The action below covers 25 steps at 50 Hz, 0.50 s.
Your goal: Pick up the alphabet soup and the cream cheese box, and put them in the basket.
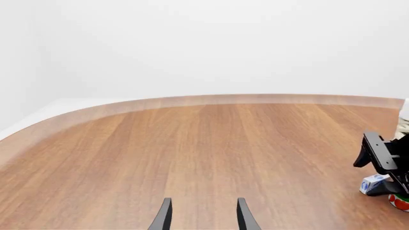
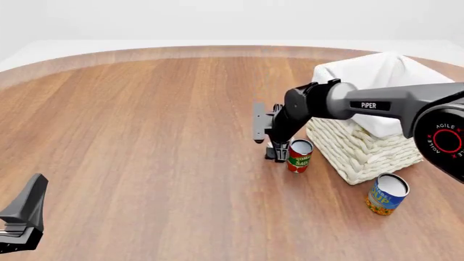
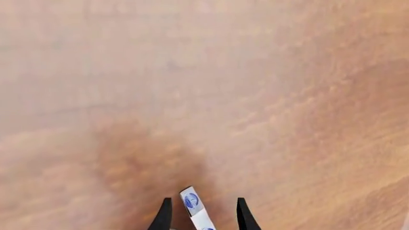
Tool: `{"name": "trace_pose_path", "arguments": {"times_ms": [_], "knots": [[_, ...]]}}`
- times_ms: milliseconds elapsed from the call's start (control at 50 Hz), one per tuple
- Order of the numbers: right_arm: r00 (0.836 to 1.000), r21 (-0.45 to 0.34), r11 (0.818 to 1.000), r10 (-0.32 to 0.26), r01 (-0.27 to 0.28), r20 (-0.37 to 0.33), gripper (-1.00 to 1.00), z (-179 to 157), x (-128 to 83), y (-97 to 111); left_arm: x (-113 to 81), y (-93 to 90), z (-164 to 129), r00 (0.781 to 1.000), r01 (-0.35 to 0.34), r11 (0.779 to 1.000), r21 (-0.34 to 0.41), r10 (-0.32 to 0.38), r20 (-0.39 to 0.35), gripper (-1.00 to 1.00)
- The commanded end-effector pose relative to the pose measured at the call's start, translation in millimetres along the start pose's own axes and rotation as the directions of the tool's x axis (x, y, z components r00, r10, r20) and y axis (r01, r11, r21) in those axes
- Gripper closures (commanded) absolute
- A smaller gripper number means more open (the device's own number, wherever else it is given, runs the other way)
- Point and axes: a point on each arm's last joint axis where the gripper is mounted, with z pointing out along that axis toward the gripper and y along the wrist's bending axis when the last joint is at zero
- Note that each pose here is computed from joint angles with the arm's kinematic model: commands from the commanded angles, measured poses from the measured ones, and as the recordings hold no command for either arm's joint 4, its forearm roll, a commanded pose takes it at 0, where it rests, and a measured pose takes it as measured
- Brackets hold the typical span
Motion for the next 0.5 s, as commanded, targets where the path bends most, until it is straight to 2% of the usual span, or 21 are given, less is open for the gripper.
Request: {"name": "trace_pose_path", "arguments": {"times_ms": [20,260,320,360,380,500], "knots": [[1.0,0.0,1.0,-0.005,0.005,-0.001,-1.0,6.5,1.0,-1.6,0.0,0.0,0.0,1.0,0.0,1.0,0.0,0.0,0.0,-1.0],[1.0,0.002,1.0,-0.01,0.01,-0.005,-1.0,9.7,2.9,-6.3,0.0,0.0,0.0,1.0,0.0,1.0,0.0,0.0,0.0,-1.0],[1.0,0.0,1.0,-0.016,0.016,-0.001,-1.0,1.6,-1.9,-6.2,0.0,0.0,0.0,1.0,0.0,1.0,0.0,0.0,0.0,-1.0],[1.0,0.001,1.0,-0.018,0.018,0.001,-1.0,8.4,-1.2,-1.9,0.0,0.0,0.0,1.0,0.0,1.0,0.0,0.0,0.0,-1.0],[1.0,0.009,1.0,-0.017,0.017,-0.001,1.0,10.4,3.5,-3.5,0.0,0.0,0.0,1.0,0.0,1.0,0.0,0.0,0.0,-1.0],[1.0,0.017,1.0,-0.02,0.02,0.002,1.0,9.5,4.5,-2.6,0.0,0.0,0.0,1.0,0.0,1.0,0.0,0.0,0.0,-1.0]]}}
